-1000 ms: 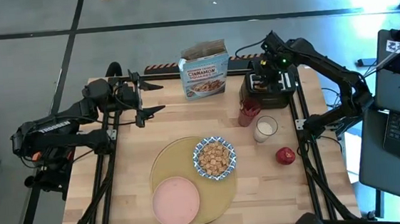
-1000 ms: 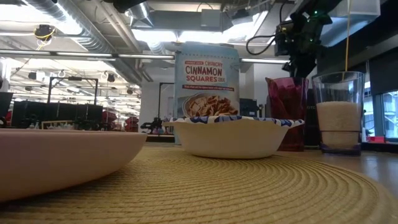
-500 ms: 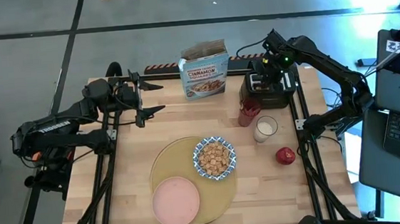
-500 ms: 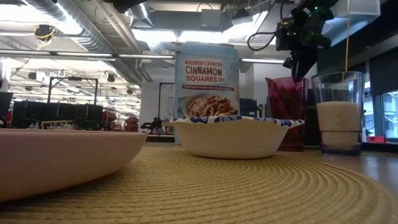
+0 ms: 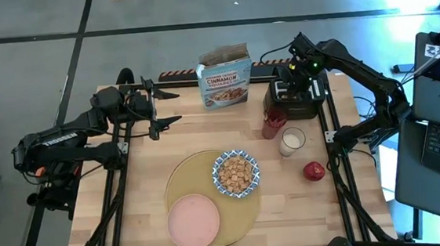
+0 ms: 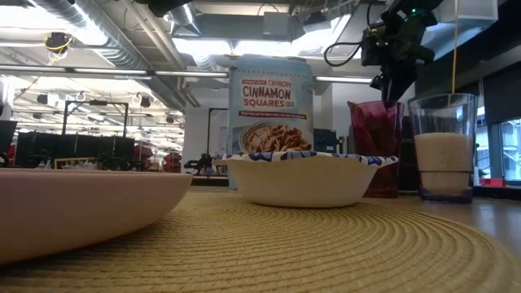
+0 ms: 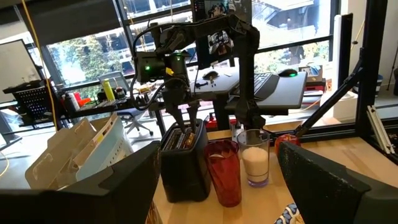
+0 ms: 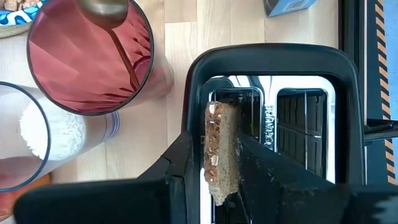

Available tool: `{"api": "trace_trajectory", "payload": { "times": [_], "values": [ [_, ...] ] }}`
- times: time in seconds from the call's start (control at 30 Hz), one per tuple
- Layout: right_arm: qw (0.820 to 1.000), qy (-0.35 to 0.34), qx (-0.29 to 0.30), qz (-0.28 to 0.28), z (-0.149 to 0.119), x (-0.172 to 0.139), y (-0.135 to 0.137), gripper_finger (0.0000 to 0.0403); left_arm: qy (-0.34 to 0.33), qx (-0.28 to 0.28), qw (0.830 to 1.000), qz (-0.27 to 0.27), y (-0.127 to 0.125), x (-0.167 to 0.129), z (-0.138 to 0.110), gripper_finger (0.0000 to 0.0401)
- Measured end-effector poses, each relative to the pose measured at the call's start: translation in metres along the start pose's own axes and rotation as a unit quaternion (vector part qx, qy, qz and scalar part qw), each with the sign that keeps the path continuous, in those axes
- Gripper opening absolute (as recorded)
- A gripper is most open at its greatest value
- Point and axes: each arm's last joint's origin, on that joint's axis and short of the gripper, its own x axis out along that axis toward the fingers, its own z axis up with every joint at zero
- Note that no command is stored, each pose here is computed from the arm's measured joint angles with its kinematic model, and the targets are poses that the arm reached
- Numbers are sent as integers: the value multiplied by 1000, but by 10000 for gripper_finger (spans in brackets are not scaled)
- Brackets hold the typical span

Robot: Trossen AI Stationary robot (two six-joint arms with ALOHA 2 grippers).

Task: Arrange a breakfast setting
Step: Put the toasted bread on the pink plate

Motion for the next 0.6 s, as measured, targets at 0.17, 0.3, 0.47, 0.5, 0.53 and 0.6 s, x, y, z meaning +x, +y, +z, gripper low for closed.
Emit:
{"api": "trace_trajectory", "payload": {
  "times": [0.17, 0.3, 0.47, 0.5, 0.53, 0.6],
  "values": [
    [1000, 7, 2, 7, 0, 4, -3, 92, 0, 0, 1000, 0, 0, 0, 0, 314],
    [1000, 18, 5, 16, 1, 12, -8, 92, 0, 0, 1000, 0, 0, 0, 0, 314],
    [999, 40, 8, 13, 1, 19, -13, 92, 0, 0, 1000, 0, 0, 0, 0, 314],
    [999, 42, 8, 13, 1, 20, -14, 92, 0, 0, 1000, 0, 0, 0, 0, 314],
    [999, 44, 8, 12, 1, 21, -15, 92, 0, 0, 1000, 0, 0, 0, 0, 314],
    [999, 48, 7, 6, 1, 22, -16, 92, 0, 0, 1000, 0, 0, 0, 0, 314]
  ]
}}
